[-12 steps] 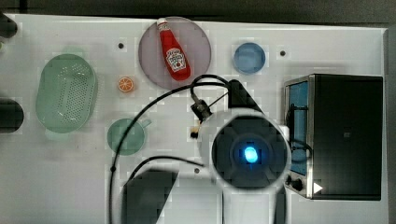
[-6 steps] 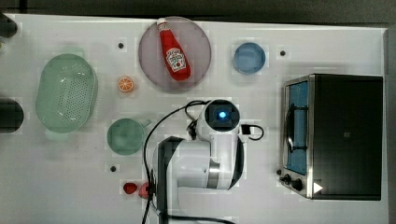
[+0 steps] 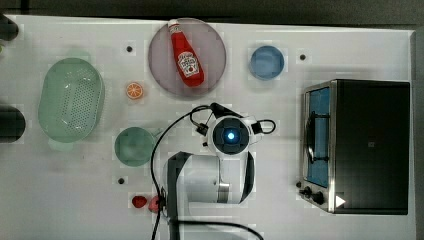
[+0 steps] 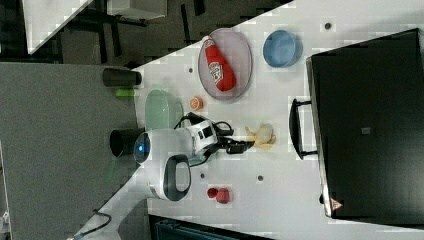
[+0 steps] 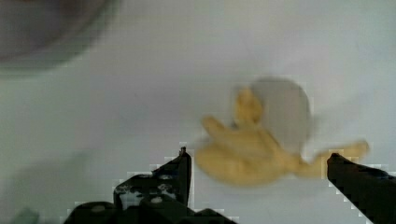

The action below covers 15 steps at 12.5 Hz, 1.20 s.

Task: Pick Banana and place it in mug.

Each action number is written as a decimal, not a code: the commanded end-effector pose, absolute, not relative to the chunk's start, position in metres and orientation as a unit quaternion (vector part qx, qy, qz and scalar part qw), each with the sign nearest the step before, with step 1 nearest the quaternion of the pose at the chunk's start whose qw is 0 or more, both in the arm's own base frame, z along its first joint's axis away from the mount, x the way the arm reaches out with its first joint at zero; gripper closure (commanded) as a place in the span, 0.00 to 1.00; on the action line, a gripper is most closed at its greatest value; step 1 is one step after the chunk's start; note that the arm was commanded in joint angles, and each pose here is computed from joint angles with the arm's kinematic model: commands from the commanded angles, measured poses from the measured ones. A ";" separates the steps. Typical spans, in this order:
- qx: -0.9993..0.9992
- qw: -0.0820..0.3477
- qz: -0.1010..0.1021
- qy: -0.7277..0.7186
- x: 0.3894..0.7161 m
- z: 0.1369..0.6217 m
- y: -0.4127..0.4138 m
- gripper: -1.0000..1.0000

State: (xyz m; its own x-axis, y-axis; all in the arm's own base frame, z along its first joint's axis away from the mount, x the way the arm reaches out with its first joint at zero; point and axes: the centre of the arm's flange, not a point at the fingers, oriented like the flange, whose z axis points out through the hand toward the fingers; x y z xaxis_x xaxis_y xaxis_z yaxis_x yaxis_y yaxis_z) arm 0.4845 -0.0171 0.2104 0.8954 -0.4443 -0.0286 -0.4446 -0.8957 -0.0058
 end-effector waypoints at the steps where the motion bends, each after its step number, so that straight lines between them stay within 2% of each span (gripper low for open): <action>1: -0.977 0.006 0.038 0.211 0.475 0.168 -0.026 0.00; 2: -0.976 0.006 0.043 0.212 0.473 0.160 -0.026 0.00; 3: -0.976 0.007 0.037 0.213 0.474 0.156 -0.026 0.00; 4: -0.977 0.009 0.027 0.213 0.475 0.154 -0.026 0.14; 5: -0.976 0.009 0.021 0.214 0.476 0.153 -0.027 0.23; 7: -0.976 0.009 0.023 0.214 0.473 0.151 -0.027 0.50; 9: -0.977 0.010 0.018 0.213 0.476 0.157 -0.026 0.71; 12: -0.977 0.014 -0.026 0.213 0.491 0.208 -0.028 0.71; 13: -0.977 0.013 -0.028 0.212 0.495 0.242 -0.028 0.71; 15: -0.978 0.007 -0.001 0.211 0.498 0.292 -0.028 0.71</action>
State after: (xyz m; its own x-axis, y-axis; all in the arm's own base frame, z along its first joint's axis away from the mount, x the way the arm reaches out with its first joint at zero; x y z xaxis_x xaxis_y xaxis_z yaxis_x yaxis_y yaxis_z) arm 0.4740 -0.0199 0.2223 0.8939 -0.4274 -0.1354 -0.4274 -0.9035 0.0308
